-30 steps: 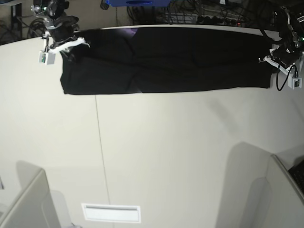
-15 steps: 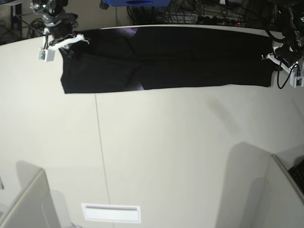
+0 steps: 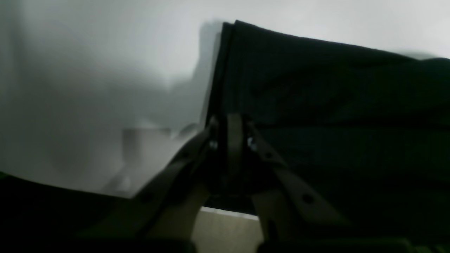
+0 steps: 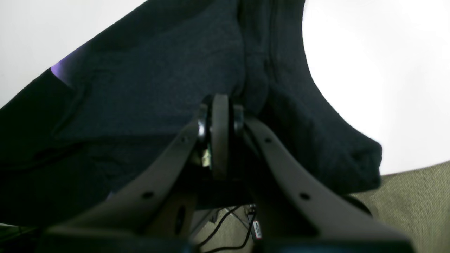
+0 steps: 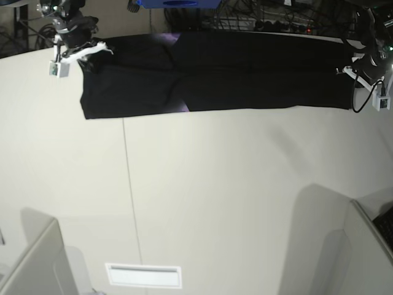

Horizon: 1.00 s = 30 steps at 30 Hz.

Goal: Fold the T-shirt properly
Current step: 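Lower the hem onto the shirt and open both grippers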

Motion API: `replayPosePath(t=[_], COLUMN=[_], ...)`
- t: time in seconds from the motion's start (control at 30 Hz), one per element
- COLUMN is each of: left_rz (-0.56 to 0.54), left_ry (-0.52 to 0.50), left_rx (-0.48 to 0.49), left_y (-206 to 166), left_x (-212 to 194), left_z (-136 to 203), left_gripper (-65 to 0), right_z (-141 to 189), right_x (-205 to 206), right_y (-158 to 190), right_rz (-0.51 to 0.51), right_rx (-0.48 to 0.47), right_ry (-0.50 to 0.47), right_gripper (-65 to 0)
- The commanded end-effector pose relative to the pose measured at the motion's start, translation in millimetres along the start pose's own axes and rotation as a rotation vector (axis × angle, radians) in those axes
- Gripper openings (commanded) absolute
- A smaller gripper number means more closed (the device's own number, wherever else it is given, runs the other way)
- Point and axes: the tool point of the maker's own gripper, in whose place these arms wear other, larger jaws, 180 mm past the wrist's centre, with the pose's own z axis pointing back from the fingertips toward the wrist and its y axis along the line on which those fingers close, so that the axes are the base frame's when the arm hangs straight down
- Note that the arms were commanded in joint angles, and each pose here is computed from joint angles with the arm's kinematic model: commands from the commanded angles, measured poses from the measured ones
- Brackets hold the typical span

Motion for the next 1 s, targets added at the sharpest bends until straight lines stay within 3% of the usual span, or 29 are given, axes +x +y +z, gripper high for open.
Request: replayPosePath(t=[0.0, 0.27, 0.37, 0.43, 0.5, 0.67, 0.77, 0.87, 0.93, 0.97], left_rz=[-0.024, -0.027, -0.048, -0.068, -0.076, -0.077, -0.092, -0.108, -0.085, -0.071], left_ry=[-0.022, -0.018, -0.006, 0.003, 0.002, -0.002, -0.026, -0.070, -0.072, -0.071], left_rx=[-0.006, -0.014, 0.038, 0.082, 0.099, 0.099, 0.099, 0.091, 0.086, 0.085], left_y=[-2.4, -6.4, 3.1, 10.4, 12.8, 12.4, 9.6, 0.3, -0.9, -1.4], left_x=[7.2, 6.3, 4.6, 3.5, 4.1, 5.5, 12.7, 22.6, 20.8, 18.7], left_z=[2.3, 0.6, 1.1, 2.2, 2.8, 3.3, 7.8, 15.6, 14.3, 13.6], left_gripper=[-65.0, -65.0, -65.0, -65.0, -54.8, -25.0, -15.1, -17.3, -26.7, -36.4], right_z=[2.4, 1.7, 2.3, 2.5, 1.9, 3.2, 8.7, 10.4, 5.7, 2.2], right_x=[5.4, -9.3, -9.8, -9.4, -8.0, 6.4, 19.0, 26.3, 23.9, 24.7], right_y=[-1.4, -0.8, -0.7, -0.4, 0.1, -11.3, -26.3, -17.3, 0.6, 13.9], right_rz=[0.008, 0.003, 0.002, 0.002, 0.003, -0.019, -0.043, -0.028, 0.000, 0.028], right_rx=[-0.003, -0.003, -0.003, -0.002, -0.001, -0.037, -0.083, -0.058, 0.006, 0.058], right_ry=[-0.021, 0.061, 0.061, 0.060, 0.056, 0.007, -0.041, -0.058, -0.048, -0.049], right_gripper=[-65.0, -65.0, -65.0, -54.3, -46.1, -46.2, -45.6, -46.1, -46.5, -48.0])
